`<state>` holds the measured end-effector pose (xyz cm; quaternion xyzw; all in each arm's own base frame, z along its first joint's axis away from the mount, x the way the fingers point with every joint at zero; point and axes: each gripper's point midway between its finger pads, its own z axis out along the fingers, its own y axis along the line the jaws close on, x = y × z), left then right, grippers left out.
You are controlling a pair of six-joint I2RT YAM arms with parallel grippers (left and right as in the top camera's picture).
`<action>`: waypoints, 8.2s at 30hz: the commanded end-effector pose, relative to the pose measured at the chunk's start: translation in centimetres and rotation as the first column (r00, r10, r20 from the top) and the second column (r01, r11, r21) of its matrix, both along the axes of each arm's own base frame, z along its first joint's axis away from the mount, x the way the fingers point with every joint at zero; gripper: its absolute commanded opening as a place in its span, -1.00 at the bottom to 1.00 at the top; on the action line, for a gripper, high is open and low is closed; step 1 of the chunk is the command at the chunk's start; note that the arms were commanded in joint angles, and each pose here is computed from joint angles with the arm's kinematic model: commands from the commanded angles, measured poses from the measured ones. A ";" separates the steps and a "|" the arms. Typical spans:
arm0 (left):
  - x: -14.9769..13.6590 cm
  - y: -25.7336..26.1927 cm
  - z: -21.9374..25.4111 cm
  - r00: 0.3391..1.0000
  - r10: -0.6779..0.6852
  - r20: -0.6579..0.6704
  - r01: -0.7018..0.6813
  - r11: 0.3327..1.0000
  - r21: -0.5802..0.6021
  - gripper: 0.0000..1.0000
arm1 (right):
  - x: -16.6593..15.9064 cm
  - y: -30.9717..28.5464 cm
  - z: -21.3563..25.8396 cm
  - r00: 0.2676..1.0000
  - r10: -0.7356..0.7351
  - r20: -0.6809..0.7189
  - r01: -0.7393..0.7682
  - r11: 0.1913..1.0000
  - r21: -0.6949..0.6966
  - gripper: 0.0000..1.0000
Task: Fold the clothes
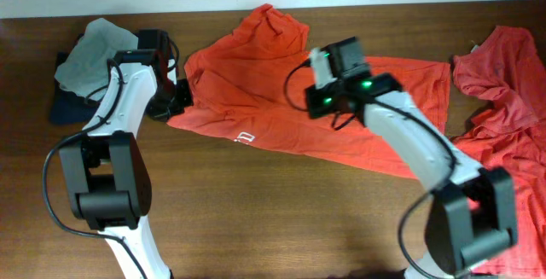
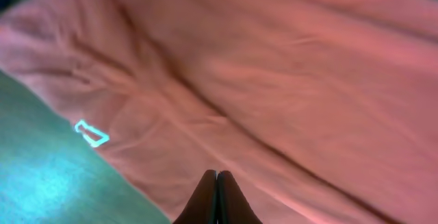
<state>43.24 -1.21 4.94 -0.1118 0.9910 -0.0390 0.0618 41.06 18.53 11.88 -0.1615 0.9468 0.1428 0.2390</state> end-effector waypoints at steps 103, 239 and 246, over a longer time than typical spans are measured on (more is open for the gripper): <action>-3.1 -1.5 2.3 0.990 -0.103 -0.096 0.118 0.979 0.166 -0.08 | -12.7 -25.7 -8.2 0.496 -0.705 -0.507 0.644 0.690 -0.330 -0.85; 10.4 1.5 12.0 0.911 0.008 0.412 -0.165 0.923 0.347 0.98 | -3.5 17.5 -9.7 0.730 0.607 0.313 -0.559 0.795 -0.237 -0.60; 10.4 1.5 12.0 0.911 0.008 0.412 -0.165 0.923 0.347 0.99 | -3.4 17.7 -9.9 0.729 0.606 0.319 -0.558 0.796 -0.236 -0.27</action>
